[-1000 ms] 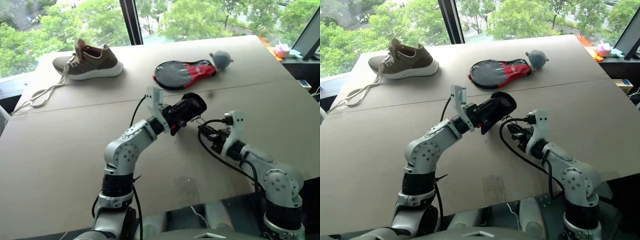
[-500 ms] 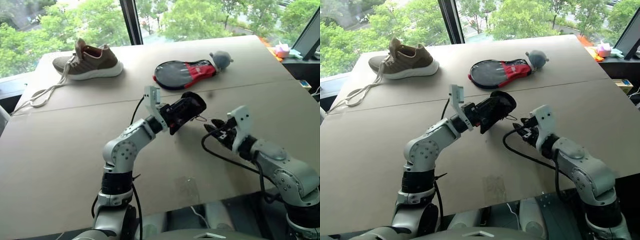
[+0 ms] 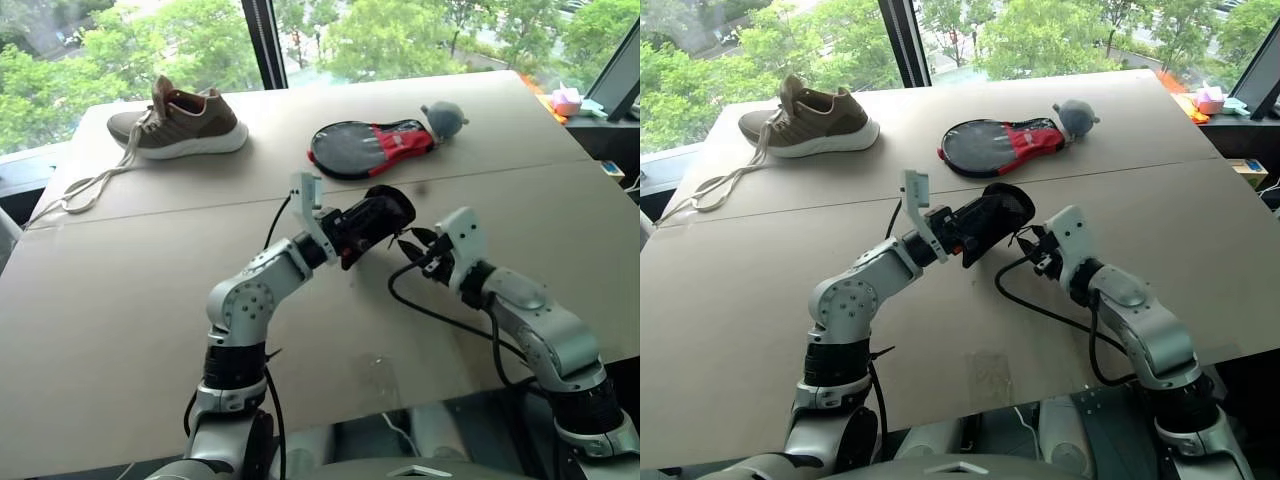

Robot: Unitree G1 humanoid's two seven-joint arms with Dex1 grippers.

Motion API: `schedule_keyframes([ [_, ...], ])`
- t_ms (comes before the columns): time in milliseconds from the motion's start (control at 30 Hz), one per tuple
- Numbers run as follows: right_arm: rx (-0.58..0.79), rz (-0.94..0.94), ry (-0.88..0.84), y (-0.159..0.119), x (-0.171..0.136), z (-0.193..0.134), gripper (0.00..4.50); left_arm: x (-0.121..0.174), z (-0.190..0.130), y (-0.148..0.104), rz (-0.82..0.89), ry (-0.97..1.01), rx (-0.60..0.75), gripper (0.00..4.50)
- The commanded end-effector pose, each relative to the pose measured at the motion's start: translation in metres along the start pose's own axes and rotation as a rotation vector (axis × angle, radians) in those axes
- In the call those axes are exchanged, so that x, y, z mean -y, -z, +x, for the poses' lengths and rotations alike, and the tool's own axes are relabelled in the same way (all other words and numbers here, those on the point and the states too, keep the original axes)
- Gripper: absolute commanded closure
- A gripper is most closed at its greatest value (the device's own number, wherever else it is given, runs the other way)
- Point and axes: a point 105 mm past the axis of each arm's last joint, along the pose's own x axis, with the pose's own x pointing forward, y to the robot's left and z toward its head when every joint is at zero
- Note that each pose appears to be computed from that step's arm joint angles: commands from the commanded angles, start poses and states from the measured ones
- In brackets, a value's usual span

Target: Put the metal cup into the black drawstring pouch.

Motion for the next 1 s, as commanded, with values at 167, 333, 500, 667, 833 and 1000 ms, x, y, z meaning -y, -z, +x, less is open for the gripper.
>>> schedule_keyframes([
  [167,0.065,-0.019,-0.02,-0.016,0.0,0.0,2.85,0.01,-0.001,-0.006,0.009,0.032,0.032,4.5],
  [333,0.084,0.046,-0.032,-0.018,-0.007,0.007,2.85,0.011,-0.001,-0.005,0.006,0.033,0.032,4.5],
  [500,0.074,0.029,-0.042,-0.016,-0.008,0.011,2.85,0.01,-0.002,-0.006,0.006,0.029,0.035,4.5],
  [667,0.061,0.047,-0.082,-0.012,-0.014,0.014,2.85,0.011,-0.002,-0.006,0.007,0.026,0.035,4.5],
  [833,0.064,0.059,-0.115,-0.012,-0.02,0.017,2.85,0.01,-0.003,-0.006,0.008,0.022,0.039,4.5],
  [1000,0.065,0.069,-0.124,-0.012,-0.021,0.018,2.85,0.01,-0.004,-0.005,0.008,0.016,0.04,4.5],
])
